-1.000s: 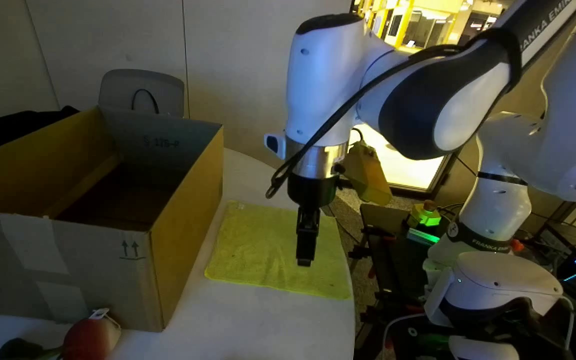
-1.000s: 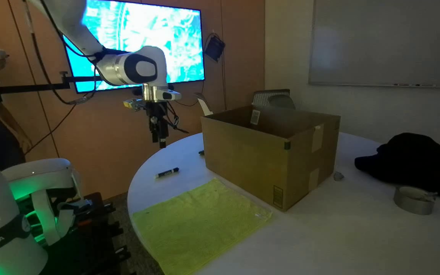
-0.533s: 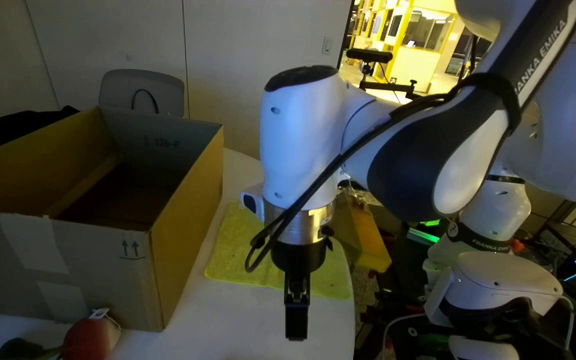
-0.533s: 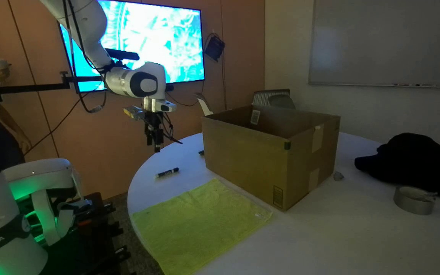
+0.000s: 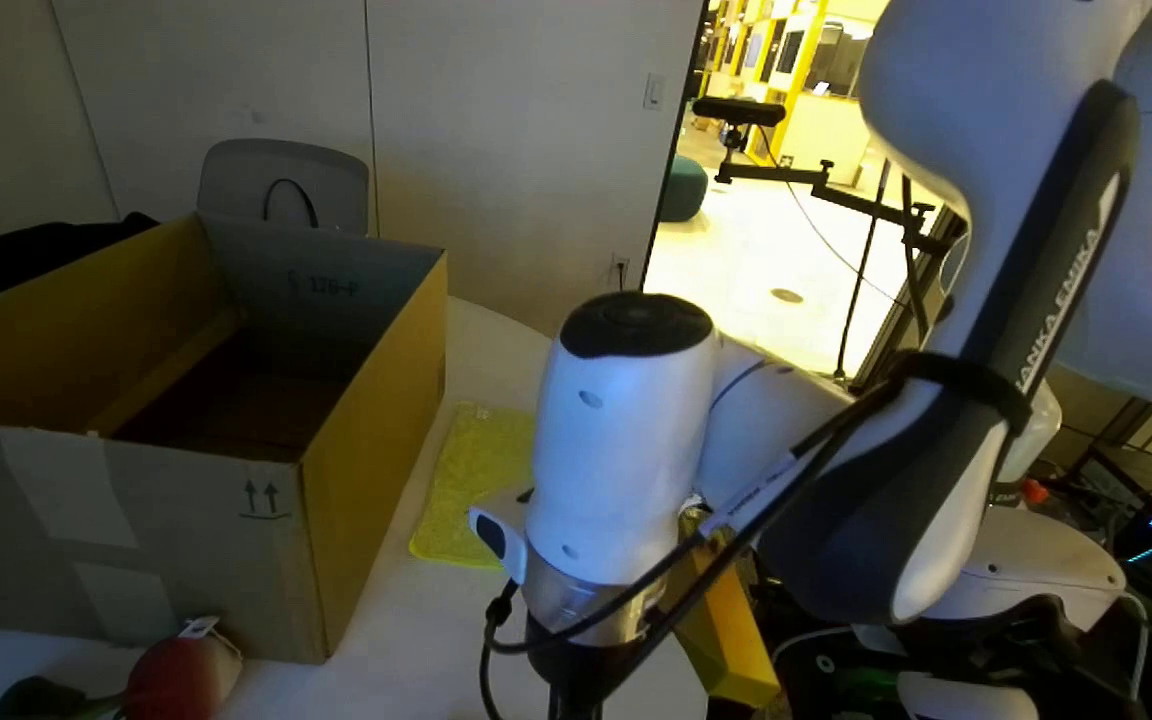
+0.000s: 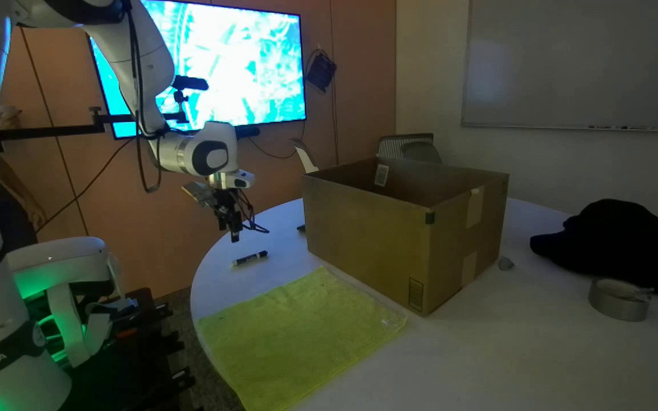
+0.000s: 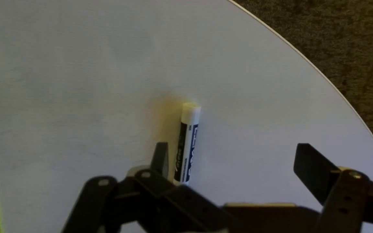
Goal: Pick up the marker and wrap it on the cloth, the pick up the cloth and put it in the box
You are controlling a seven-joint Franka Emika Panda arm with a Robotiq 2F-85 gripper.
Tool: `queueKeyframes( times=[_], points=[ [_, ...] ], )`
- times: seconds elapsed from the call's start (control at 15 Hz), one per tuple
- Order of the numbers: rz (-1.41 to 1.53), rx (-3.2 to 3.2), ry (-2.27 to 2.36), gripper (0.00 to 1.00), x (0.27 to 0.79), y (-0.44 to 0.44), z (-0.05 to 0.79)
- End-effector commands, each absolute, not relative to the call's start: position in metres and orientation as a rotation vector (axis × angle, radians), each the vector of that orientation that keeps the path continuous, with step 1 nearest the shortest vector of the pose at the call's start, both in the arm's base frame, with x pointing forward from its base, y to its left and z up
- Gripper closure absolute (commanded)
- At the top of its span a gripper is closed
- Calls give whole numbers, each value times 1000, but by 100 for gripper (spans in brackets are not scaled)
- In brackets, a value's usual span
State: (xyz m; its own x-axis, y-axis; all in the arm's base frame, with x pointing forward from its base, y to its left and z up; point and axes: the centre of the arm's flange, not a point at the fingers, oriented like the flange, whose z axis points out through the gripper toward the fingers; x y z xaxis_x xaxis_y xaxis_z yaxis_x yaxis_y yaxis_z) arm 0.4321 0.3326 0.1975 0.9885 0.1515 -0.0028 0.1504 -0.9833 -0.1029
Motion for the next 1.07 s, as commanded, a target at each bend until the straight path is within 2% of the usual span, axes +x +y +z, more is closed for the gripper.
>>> queueKeyframes(
  times=[0.0, 1.0],
  points=[
    [-64, -3053, -257, 0, 443, 352, 168],
    [-28, -3126, -263, 0, 484, 350, 114]
  ],
)
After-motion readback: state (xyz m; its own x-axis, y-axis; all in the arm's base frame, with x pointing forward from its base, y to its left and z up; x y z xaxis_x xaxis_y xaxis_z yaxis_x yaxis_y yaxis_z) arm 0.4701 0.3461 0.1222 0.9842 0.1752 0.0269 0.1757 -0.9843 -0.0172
